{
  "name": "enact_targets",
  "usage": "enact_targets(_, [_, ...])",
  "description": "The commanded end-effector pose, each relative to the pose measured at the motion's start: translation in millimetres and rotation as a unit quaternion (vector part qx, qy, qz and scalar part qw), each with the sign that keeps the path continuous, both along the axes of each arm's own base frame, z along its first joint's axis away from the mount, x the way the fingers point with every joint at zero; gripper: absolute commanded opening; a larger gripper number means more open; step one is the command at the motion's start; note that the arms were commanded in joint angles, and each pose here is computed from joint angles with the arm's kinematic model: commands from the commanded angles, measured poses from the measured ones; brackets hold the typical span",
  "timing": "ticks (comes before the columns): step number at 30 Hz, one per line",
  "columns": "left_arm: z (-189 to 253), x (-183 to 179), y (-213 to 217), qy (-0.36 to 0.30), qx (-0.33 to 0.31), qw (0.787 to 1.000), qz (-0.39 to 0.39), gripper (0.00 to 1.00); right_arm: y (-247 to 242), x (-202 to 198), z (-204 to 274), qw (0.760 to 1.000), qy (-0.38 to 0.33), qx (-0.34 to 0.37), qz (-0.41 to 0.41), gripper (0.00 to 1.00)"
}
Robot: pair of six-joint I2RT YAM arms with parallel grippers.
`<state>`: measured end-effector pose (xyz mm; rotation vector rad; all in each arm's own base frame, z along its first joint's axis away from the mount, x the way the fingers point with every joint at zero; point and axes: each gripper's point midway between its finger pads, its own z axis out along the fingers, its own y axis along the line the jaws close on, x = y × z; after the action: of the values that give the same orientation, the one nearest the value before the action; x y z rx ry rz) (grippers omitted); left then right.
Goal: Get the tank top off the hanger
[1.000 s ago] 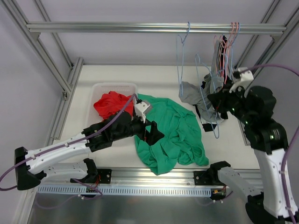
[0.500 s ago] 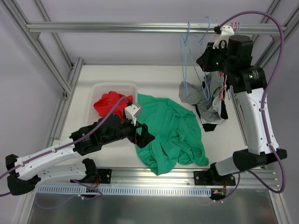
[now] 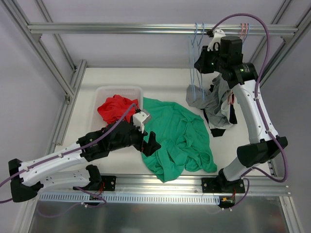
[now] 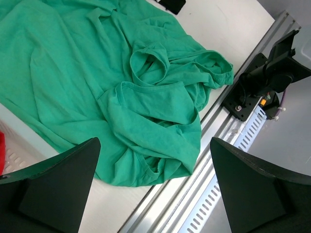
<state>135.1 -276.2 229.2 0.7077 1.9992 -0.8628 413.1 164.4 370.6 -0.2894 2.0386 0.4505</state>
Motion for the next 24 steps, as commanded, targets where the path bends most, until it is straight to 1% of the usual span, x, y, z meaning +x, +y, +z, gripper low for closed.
enact_targets(1, [-1.8, -3.4, -6.3, 0.011, 0.0, 1.0, -0.009, 0.99, 5.6, -20.6, 1.9, 1.0, 0.005, 0.015, 0.01, 0.0])
enact_targets(4, [-5.3, -0.4, -11.4, 0.016, 0.008, 1.0, -0.007, 0.99, 6.5, -24.4, 4.7, 1.0, 0.003, 0.023, 0.016, 0.0])
enact_targets(5, [-6.0, 1.3, -13.2, 0.017, 0.011, 1.0, -0.004, 0.99, 7.4, -26.6, 7.2, 0.999, 0.001, 0.026, 0.018, 0.18])
enact_targets(7, [-15.8, 7.9, -17.2, 0.025, 0.027, 0.999, 0.01, 0.99, 4.3, -34.8, 17.7, 0.999, -0.012, 0.029, 0.017, 0.44])
enact_targets(8, [-18.3, 10.7, -19.6, 0.028, 0.033, 0.999, 0.016, 0.98, 2.2, -38.1, 22.0, 0.999, -0.018, 0.03, 0.014, 0.72])
enact_targets(9, [-29.3, 14.3, -24.4, 0.04, 0.048, 0.998, 0.024, 0.99, -1.5, -41.3, 26.5, 0.999, -0.024, 0.031, 0.009, 0.82])
enact_targets(11, [-33.2, 18.9, -32.6, 0.05, 0.056, 0.997, 0.031, 0.99, -10.8, -58.5, 42.1, 0.998, -0.046, 0.036, 0.004, 0.99])
enact_targets(12, [-46.6, 22.4, -38.7, 0.063, 0.074, 0.995, 0.035, 0.99, -15.9, -64.3, 45.5, 0.998, -0.051, 0.037, -0.001, 0.99])
enact_targets(13, [-51.5, 23.9, -43.2, 0.068, 0.081, 0.994, 0.036, 0.99, -20.0, -71.3, 48.9, 0.998, -0.057, 0.038, -0.004, 1.0])
enact_targets(14, [-50.4, 27.3, -50.4, 0.071, 0.082, 0.993, 0.037, 0.99, -29.7, -87.3, 54.0, 0.997, -0.068, 0.041, -0.011, 1.0])
enact_targets(15, [-66.9, 30.4, -58.5, 0.082, 0.105, 0.99, 0.036, 0.99, -36.5, -95.8, 55.0, 0.996, -0.071, 0.04, -0.018, 0.99])
enact_targets(16, [-73.1, 32.8, -63.6, 0.085, 0.115, 0.989, 0.034, 0.99, -44.9, -104.4, 55.5, 0.996, -0.075, 0.038, -0.031, 1.0])
enact_targets(17, [-70.0, 36.5, -74.9, 0.086, 0.114, 0.989, 0.026, 0.99, -56.0, -127.5, 57.0, 0.995, -0.086, 0.037, -0.041, 0.99])
enact_targets(18, [-92.9, 39.5, -82.8, 0.097, 0.145, 0.985, 0.02, 0.99, -62.3, -139.1, 55.9, 0.994, -0.093, 0.035, -0.049, 0.99])
enact_targets(19, [-88.7, 43.7, -95.5, 0.096, 0.14, 0.985, 0.013, 0.99, -68.1, -150.7, 56.9, 0.992, -0.103, 0.034, -0.056, 0.99])
enact_targets(20, [-112.8, 44.7, -103.5, 0.109, 0.167, 0.98, 0.003, 0.99, -75.3, -174.2, 56.2, 0.99, -0.121, 0.039, -0.058, 0.99])
enact_targets(22, [-126.9, 46.5, -117.3, 0.12, 0.181, 0.976, -0.015, 0.99, -78.6, -197.1, 53.6, 0.989, -0.134, 0.043, -0.05, 0.99])
enact_targets(23, [-123.3, 48.6, -131.9, 0.123, 0.173, 0.977, -0.027, 0.99, -78.2, -206.5, 45.7, 0.989, -0.132, 0.044, -0.042, 0.99])
enact_targets(24, [-144.2, 44.2, -139.4, 0.147, 0.189, 0.97, -0.042, 0.99, -77.6, -228.0, 52.0, 0.986, -0.154, 0.055, -0.025, 0.99])
